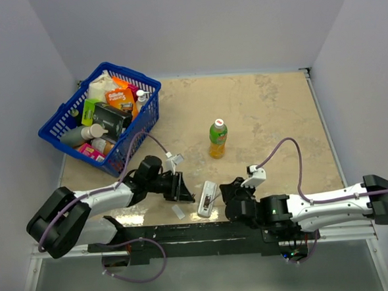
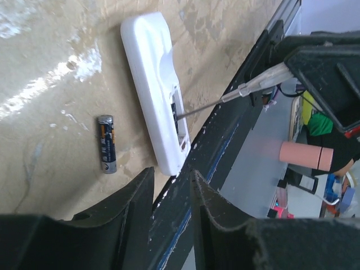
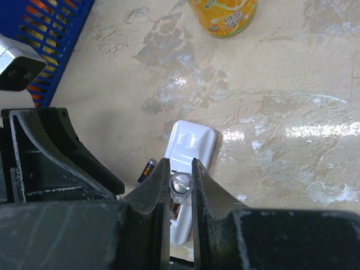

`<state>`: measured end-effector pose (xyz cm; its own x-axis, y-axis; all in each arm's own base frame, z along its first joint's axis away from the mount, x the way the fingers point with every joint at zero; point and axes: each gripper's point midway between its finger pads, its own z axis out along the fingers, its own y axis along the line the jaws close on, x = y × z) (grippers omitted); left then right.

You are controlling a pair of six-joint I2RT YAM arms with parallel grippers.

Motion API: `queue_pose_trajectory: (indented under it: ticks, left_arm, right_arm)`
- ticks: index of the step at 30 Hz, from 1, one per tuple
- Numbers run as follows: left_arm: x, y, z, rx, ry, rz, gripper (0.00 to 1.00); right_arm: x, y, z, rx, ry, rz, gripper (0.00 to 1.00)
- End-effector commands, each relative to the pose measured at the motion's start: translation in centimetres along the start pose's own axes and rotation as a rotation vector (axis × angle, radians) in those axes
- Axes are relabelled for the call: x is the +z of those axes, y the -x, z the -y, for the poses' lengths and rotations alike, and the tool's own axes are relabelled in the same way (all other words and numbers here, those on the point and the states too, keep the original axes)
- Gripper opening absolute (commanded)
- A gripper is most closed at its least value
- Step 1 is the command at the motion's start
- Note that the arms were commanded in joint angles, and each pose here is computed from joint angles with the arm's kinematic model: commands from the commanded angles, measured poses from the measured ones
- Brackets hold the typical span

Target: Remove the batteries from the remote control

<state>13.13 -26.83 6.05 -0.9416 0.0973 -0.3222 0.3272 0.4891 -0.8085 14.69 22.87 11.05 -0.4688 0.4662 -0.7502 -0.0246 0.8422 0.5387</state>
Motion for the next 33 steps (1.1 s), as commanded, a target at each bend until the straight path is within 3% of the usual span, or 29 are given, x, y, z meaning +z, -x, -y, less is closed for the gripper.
queue_pose_trajectory:
  ticks: [1, 4, 24, 33]
  left_arm:
    - [1.0, 0.5, 1.6, 0.061, -0.021, 0.013, 0.36]
    - [1.7, 0.4, 2.2, 0.083, -0.030, 0.008, 0.26]
    - [4.7, -0.9, 0.8, 0.108, 0.018, -0.029, 0.32]
    - [5.6, -1.3, -1.0, 0.093, 0.084, -0.041, 0.25]
  right_arm:
    - [-0.1, 1.4, 0.2, -0.009, 0.016, 0.062, 0.00]
    - [-0.2, 1.4, 0.6, -0.021, 0.010, 0.058, 0.00]
    - [0.3, 1.3, 0.1, -0.086, 0.009, 0.080, 0.00]
    - [0.2, 1.4, 1.6, 0.107, 0.034, 0.095, 0.00]
